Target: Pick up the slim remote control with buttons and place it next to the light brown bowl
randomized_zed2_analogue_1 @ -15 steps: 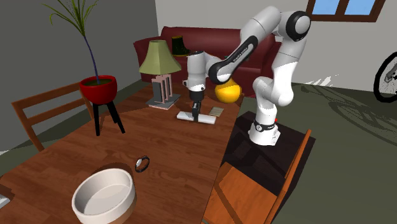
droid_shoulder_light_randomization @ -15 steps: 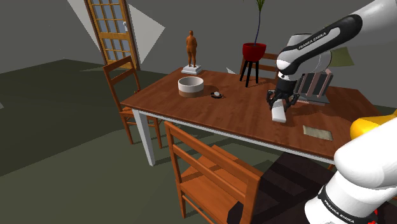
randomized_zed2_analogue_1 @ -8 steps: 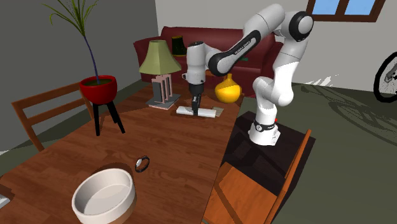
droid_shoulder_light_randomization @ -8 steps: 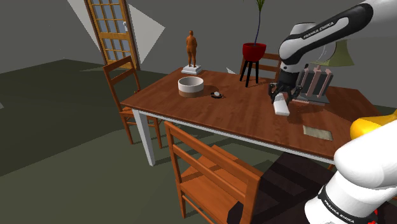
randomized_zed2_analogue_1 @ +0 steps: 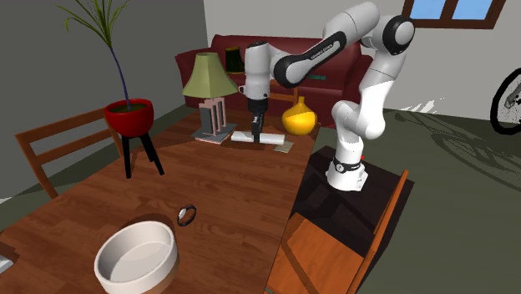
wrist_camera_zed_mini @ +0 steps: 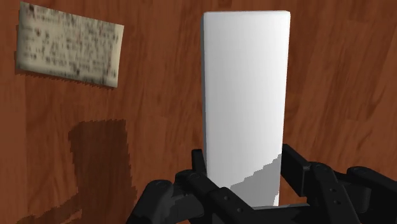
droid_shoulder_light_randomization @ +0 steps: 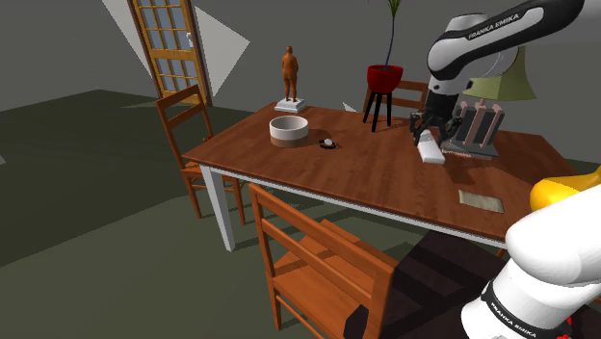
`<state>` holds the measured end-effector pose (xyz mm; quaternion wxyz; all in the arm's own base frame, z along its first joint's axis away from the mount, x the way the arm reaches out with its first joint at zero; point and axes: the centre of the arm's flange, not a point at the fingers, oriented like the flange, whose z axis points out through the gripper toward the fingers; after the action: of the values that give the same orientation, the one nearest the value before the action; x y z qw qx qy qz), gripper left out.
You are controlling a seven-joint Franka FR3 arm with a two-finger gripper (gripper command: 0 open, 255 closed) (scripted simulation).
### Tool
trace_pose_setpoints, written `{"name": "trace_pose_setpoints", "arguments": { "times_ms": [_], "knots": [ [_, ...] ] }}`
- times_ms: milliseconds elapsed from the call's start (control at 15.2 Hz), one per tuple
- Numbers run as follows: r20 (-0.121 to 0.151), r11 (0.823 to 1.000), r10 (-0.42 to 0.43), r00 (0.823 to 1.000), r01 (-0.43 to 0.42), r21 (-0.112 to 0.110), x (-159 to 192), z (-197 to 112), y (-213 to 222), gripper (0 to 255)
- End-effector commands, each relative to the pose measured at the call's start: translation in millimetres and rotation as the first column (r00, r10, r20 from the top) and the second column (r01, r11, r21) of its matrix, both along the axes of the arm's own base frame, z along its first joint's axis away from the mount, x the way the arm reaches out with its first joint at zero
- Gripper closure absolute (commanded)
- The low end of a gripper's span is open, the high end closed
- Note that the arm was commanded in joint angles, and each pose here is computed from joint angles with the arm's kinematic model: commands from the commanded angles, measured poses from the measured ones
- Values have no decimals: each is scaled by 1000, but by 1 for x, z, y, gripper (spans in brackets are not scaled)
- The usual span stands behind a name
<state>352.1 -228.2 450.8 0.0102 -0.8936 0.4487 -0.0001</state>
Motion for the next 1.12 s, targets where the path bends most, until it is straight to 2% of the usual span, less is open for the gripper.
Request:
{"name": "trace_pose_setpoints", "arguments": {
  "times_ms": [0, 330, 1056],
  "knots": [
    [0, 1000, 0, 1000, 0, 0, 0, 12, 0, 255],
    [0, 1000, 0, 1000, 0, 0, 0, 34, 0, 255],
    [0, 1000, 0, 1000, 0, 0, 145, 35, -1, 255]
  ]
}}
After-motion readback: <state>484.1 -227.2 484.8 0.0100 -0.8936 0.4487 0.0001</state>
